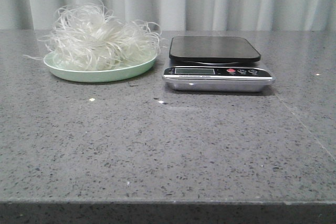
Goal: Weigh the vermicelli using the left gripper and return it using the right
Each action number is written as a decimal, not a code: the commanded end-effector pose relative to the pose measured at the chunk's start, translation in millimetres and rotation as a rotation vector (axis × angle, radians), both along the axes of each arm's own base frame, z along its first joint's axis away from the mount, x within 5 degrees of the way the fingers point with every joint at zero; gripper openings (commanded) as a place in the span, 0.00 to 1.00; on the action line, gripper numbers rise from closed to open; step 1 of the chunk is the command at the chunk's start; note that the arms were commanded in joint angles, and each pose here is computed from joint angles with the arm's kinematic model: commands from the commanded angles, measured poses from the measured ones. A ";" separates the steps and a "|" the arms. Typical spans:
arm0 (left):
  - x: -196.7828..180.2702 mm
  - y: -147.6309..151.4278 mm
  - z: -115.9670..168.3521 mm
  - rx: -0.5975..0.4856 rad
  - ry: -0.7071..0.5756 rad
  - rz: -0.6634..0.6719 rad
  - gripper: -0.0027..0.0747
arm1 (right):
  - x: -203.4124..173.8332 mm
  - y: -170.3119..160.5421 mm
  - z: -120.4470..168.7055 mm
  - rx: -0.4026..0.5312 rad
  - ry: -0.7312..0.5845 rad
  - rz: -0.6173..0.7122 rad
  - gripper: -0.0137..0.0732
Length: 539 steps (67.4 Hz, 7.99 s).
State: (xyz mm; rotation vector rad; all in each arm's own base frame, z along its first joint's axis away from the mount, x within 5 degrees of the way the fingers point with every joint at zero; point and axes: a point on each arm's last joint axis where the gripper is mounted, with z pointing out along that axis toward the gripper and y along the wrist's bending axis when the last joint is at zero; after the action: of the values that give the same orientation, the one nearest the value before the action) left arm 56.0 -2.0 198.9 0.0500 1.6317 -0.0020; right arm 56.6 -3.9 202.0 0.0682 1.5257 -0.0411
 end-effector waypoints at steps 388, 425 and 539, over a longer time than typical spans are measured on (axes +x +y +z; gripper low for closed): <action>298.6 -276.6 163.5 -0.112 0.353 -0.679 0.22 | -3.0 -1.0 13.5 -0.022 -0.132 -0.016 0.33; 298.8 -289.6 142.0 -0.088 0.427 -0.702 0.38 | -2.4 -0.7 10.4 -0.020 -0.097 -0.013 0.33; 123.9 -19.6 213.5 0.055 0.067 -0.112 0.21 | -2.4 -0.7 10.4 -0.020 -0.097 -0.013 0.33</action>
State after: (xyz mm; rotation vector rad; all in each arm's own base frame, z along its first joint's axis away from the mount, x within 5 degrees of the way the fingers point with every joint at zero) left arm 204.2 -31.0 412.8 0.2347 1.8458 -0.0843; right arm 56.6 -3.9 202.0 0.0682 1.5252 -0.0412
